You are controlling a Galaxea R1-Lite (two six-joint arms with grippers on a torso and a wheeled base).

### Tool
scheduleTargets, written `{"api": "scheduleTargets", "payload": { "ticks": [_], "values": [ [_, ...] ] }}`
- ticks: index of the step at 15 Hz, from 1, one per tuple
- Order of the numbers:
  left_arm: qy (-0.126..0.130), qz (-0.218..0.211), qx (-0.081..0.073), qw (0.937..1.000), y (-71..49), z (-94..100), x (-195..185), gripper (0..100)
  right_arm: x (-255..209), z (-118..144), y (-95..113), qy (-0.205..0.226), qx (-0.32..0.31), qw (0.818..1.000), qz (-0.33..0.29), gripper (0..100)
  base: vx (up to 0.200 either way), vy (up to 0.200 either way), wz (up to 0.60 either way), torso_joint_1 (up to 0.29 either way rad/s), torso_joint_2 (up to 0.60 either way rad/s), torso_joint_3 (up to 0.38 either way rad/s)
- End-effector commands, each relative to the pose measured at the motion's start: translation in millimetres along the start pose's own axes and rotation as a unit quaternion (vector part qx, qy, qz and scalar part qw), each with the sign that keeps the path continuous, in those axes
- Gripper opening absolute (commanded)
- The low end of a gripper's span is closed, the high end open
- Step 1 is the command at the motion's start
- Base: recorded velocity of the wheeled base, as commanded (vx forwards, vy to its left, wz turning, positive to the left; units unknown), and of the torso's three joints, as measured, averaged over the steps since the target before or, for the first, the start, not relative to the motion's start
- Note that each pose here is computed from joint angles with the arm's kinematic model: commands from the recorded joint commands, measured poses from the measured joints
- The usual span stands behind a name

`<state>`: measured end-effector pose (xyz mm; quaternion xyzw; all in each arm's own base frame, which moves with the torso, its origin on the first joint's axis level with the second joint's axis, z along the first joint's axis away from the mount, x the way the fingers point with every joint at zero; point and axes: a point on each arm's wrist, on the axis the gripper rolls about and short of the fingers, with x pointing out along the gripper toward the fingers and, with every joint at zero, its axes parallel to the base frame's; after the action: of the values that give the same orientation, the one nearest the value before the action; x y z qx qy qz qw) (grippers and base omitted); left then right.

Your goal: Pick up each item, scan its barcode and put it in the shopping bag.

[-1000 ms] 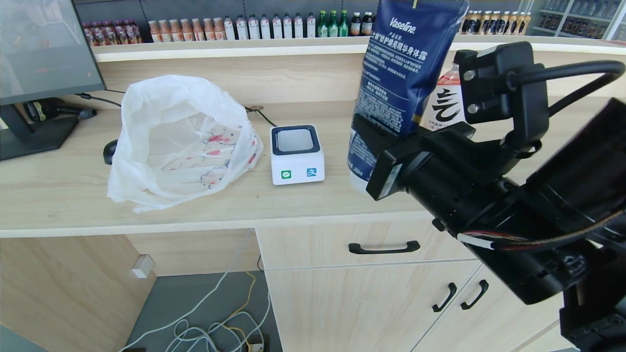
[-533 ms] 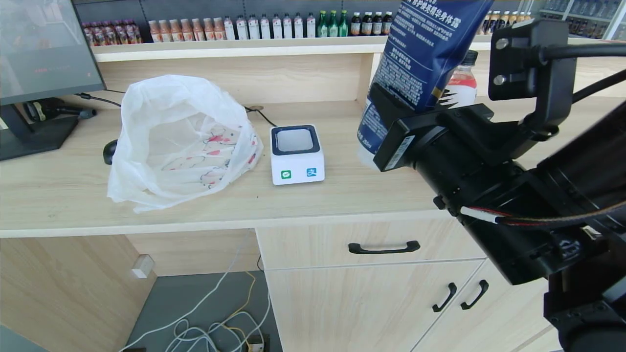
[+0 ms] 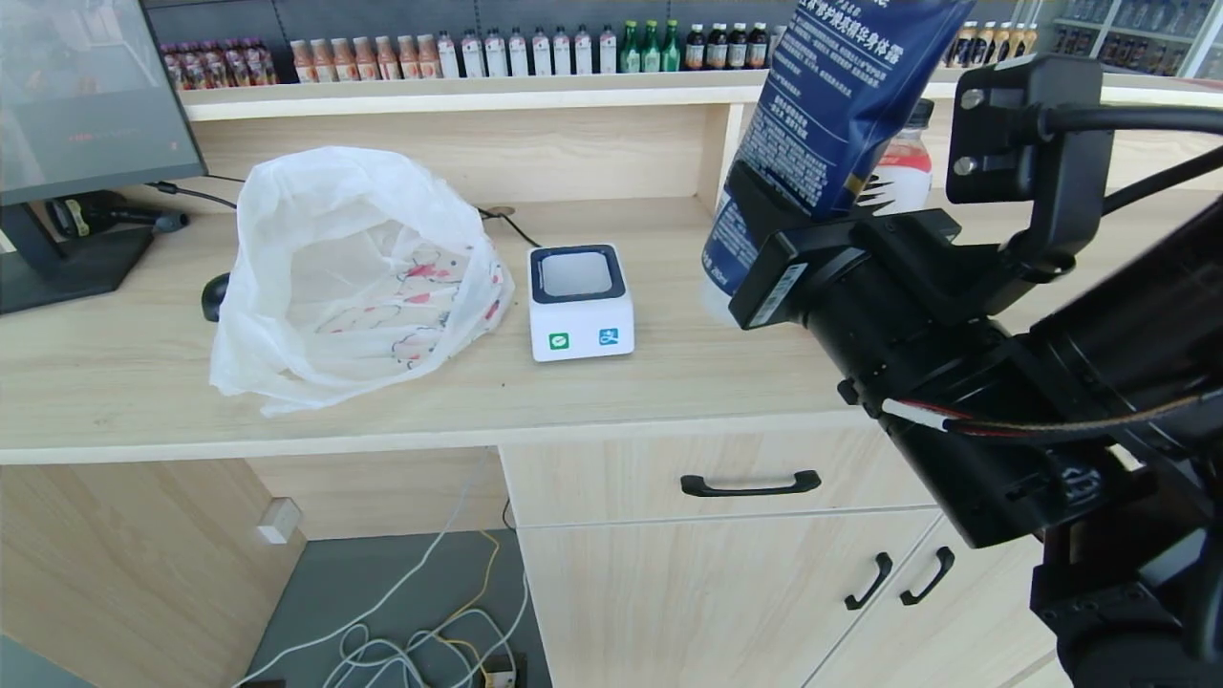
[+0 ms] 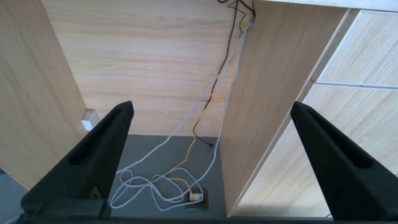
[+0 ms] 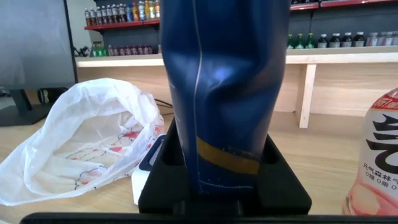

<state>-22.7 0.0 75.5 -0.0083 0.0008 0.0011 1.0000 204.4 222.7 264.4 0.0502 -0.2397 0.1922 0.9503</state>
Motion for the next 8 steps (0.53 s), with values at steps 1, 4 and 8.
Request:
{"api": "scheduleTargets", "payload": {
  "ticks": [1, 4, 8],
  "values": [
    [0.0, 0.0, 0.0, 1.0, 0.0, 0.0, 0.0, 100, 2.1, -1.9, -1.7, 0.0, 0.001, 1.0, -0.004, 0, 0.0, 0.0, 0.0, 0.0, 0.0, 0.0],
    [0.0, 0.0, 0.0, 1.0, 0.0, 0.0, 0.0, 100, 2.4, -6.1, -2.2, 0.006, 0.003, 1.0, -0.005, 0, 0.0, 0.2, 0.0, 0.001, 0.0, -0.001],
    [0.0, 0.0, -0.002, 1.0, 0.0, 0.0, 0.0, 100, 1.1, -10.6, -1.5, 0.012, 0.023, 1.0, 0.001, 0, 0.0, 0.2, 0.0, 0.006, 0.0, 0.002]
  ]
}}
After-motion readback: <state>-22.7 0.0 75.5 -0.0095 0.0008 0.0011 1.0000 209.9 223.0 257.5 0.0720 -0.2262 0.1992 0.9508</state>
